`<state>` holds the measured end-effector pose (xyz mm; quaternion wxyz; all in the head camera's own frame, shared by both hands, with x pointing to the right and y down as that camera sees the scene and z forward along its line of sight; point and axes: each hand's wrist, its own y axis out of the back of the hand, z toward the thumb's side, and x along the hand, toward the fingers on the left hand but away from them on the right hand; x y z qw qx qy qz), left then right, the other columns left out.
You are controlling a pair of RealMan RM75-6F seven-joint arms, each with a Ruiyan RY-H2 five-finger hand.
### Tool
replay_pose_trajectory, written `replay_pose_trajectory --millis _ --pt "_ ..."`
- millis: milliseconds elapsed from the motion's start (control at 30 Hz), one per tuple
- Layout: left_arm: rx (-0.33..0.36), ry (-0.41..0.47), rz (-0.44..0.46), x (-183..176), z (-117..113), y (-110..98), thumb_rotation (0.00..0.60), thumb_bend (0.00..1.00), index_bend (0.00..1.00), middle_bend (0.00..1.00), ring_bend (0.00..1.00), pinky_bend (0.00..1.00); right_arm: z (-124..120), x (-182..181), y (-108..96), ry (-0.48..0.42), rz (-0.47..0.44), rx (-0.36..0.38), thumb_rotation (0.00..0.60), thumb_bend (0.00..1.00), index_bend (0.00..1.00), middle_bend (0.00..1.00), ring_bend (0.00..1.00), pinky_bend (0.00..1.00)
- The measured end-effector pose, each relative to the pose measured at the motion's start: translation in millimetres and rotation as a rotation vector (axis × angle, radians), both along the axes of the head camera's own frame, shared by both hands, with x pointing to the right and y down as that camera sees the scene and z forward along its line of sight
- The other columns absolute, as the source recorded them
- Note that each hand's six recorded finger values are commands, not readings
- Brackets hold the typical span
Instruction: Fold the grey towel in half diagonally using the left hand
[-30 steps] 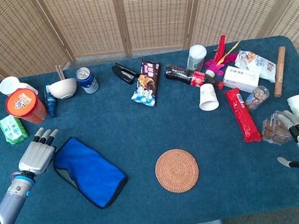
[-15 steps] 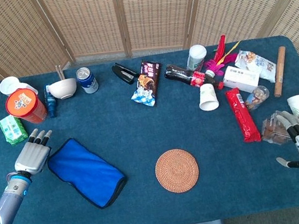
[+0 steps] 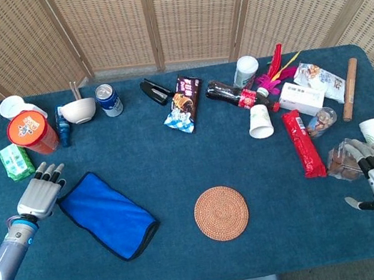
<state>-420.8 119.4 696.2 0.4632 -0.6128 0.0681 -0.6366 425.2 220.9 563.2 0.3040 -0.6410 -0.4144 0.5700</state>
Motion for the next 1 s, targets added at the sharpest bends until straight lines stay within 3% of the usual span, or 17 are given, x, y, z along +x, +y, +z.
replay_pose_trajectory --millis 133,267,533,1000 --pt "0.006 0.012 -0.004 0 -2 0 0.600 0.39 0.01 0.00 0.00 0.04 -1 0 0 -0.001 0.000 0.002 0.600 0.00 0.00 0.00 0.00 0.00" --pt "0.019 0.028 -0.012 0 -7 -2 0.600 0.34 0.00 0.00 0.00 0.04 -2 0 0 -0.004 0.001 0.004 0.600 0.00 0.00 0.00 0.00 0.00" --pt "0.038 0.048 -0.035 -4 -18 -5 0.600 0.13 0.00 0.00 0.00 0.04 -3 -1 -1 -0.008 0.000 0.007 0.600 0.00 0.00 0.00 0.00 0.00" --pt "0.105 0.144 -0.162 -7 -56 -1 0.600 0.12 0.00 0.00 0.00 0.02 -8 3 -3 0.016 0.001 0.038 0.600 0.00 0.00 0.00 0.00 0.00"
